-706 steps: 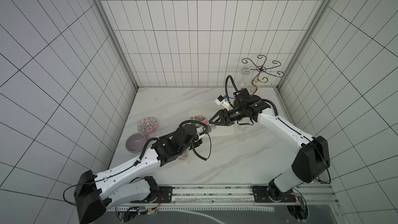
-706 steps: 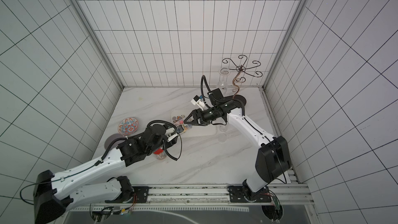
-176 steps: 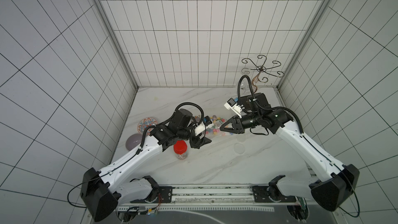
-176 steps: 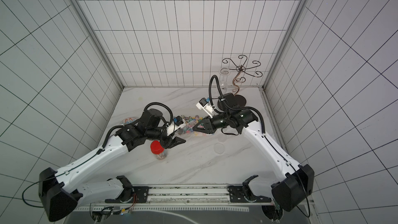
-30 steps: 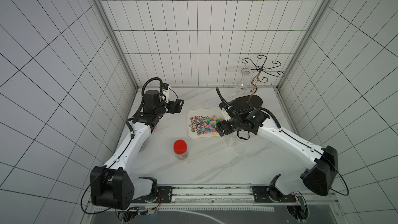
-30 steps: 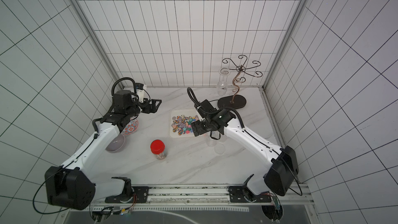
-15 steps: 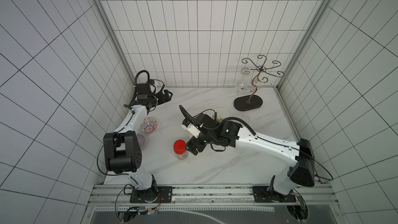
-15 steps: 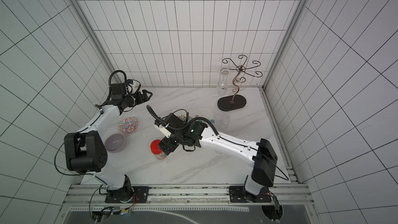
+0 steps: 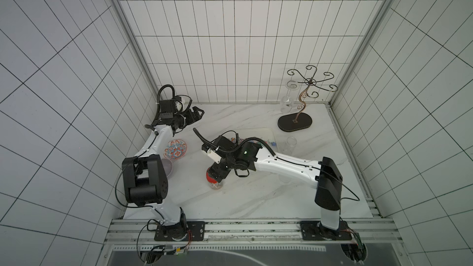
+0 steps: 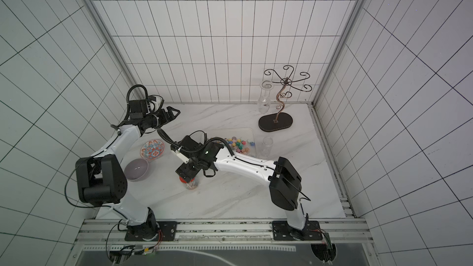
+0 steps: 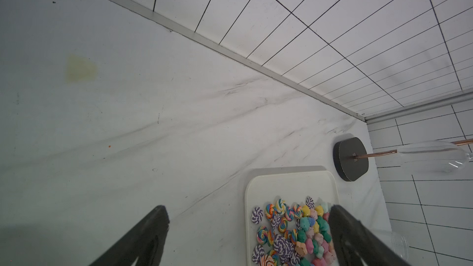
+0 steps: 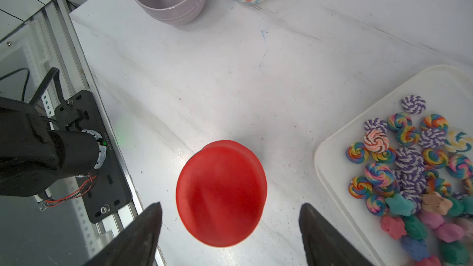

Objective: Pour the candies out of the jar
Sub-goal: Pick up the jar from the center of the board.

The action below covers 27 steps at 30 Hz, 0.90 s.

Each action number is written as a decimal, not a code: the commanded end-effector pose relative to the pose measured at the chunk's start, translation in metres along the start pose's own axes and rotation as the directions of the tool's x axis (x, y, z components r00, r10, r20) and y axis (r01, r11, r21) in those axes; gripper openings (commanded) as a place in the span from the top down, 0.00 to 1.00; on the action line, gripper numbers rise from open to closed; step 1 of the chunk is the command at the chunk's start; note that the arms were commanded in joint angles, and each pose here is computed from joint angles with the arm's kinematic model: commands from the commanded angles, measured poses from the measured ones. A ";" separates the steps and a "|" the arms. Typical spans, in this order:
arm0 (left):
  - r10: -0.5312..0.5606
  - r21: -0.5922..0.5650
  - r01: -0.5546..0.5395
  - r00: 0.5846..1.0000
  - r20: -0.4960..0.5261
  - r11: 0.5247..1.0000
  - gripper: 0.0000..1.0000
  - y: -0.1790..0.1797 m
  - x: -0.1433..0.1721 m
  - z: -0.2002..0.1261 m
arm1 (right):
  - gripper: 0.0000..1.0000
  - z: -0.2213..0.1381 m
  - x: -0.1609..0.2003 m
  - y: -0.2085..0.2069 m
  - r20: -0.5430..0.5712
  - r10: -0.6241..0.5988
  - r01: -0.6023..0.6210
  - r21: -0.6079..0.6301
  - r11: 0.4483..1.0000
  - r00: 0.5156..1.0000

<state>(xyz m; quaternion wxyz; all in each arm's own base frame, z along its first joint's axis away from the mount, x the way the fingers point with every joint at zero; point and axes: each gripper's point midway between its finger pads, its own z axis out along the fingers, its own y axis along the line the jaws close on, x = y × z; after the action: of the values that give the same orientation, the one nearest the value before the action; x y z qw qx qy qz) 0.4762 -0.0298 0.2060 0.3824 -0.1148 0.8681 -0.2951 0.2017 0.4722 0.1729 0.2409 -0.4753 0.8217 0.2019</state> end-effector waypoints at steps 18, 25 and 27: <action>-0.018 0.064 0.016 0.999 0.044 0.998 0.03 -0.010 -0.009 -0.009 | 0.19 0.017 -0.015 0.007 -0.032 -0.052 0.054 0.062 0.997 0.998; -0.023 0.064 0.020 0.999 0.037 0.998 0.03 -0.008 -0.007 -0.007 | 0.30 0.018 -0.015 0.009 -0.037 -0.056 0.058 0.056 0.997 0.998; -0.022 0.066 0.019 0.999 0.036 0.998 0.03 -0.008 -0.007 -0.007 | 0.38 0.017 -0.016 0.009 -0.034 -0.059 0.061 0.051 0.997 0.998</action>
<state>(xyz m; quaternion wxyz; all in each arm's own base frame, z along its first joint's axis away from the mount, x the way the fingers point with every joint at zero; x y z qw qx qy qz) 0.4761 -0.0312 0.2077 0.3828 -0.1221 0.8581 -0.3198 0.1995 0.4813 0.1359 0.2139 -0.4944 0.8296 0.1470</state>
